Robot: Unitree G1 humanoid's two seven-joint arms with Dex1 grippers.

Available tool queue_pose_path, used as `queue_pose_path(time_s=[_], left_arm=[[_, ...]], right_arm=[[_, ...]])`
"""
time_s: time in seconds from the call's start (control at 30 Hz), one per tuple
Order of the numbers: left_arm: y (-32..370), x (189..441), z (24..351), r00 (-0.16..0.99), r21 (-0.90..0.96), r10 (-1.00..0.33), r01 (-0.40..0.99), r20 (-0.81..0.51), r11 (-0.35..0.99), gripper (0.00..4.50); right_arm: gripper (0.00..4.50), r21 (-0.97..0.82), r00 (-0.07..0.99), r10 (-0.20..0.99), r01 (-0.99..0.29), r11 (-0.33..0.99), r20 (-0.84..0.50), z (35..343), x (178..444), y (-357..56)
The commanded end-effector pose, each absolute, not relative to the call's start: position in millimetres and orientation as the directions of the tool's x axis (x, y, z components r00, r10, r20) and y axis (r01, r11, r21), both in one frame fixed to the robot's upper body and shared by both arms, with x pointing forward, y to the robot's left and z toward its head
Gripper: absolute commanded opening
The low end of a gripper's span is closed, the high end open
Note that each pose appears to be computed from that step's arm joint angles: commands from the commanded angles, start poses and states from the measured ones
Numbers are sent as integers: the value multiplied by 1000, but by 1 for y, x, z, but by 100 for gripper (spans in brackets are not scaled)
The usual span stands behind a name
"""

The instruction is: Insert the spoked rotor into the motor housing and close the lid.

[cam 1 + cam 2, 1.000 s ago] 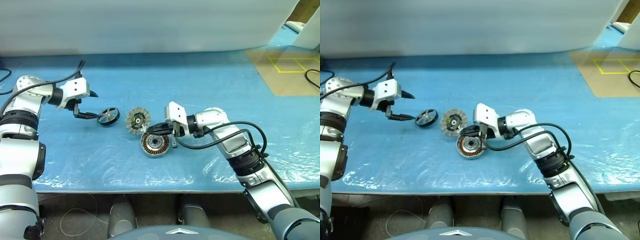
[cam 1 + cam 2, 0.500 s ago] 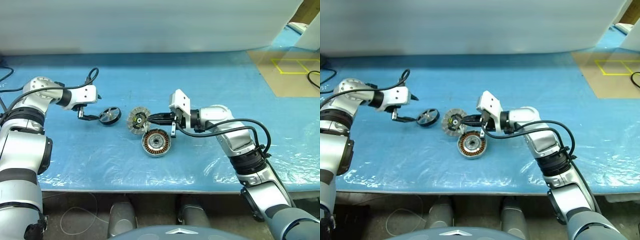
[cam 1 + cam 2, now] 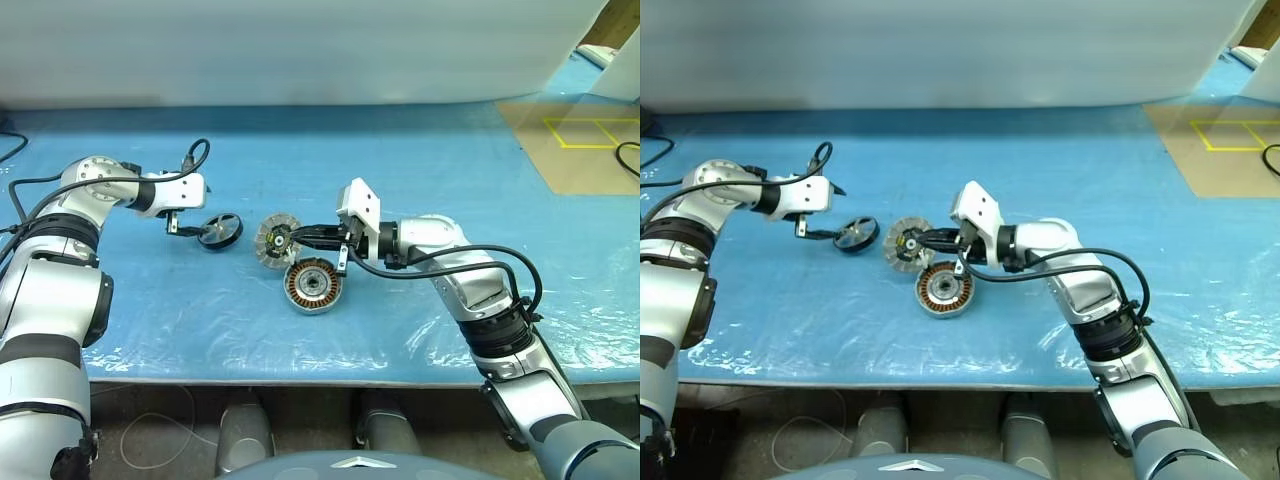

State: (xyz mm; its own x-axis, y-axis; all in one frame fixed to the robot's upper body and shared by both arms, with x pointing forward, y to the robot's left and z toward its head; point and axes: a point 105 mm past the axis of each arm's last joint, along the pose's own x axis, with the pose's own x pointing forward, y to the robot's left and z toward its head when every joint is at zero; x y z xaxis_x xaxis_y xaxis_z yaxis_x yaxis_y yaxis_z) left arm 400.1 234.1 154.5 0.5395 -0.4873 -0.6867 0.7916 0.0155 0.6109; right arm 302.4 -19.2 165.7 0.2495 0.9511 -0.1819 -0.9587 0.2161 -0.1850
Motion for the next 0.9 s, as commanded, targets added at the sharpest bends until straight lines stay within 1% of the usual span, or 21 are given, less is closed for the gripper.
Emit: queue_pose_path(time_s=[0.03,0.2,0.4,0.53,0.9], left_arm=[[233,405,167,576,656,-477,755,-663,0,450],[233,407,161,587,664,-454,748,-671,-15,450],[224,409,160,582,659,-499,752,-643,27,450],[226,407,159,575,648,-498,761,-649,32,450],[224,402,151,508,566,-514,823,-692,52,450]], right_arm=[[3,-207,250,960,-953,220,-130,179,296,-18],[3,-201,260,957,-952,232,-127,178,294,-19],[3,-192,271,955,-950,246,-117,178,291,-18],[3,-179,276,954,-951,254,-113,176,288,-16],[3,-171,292,951,-947,272,-104,172,288,-14]])
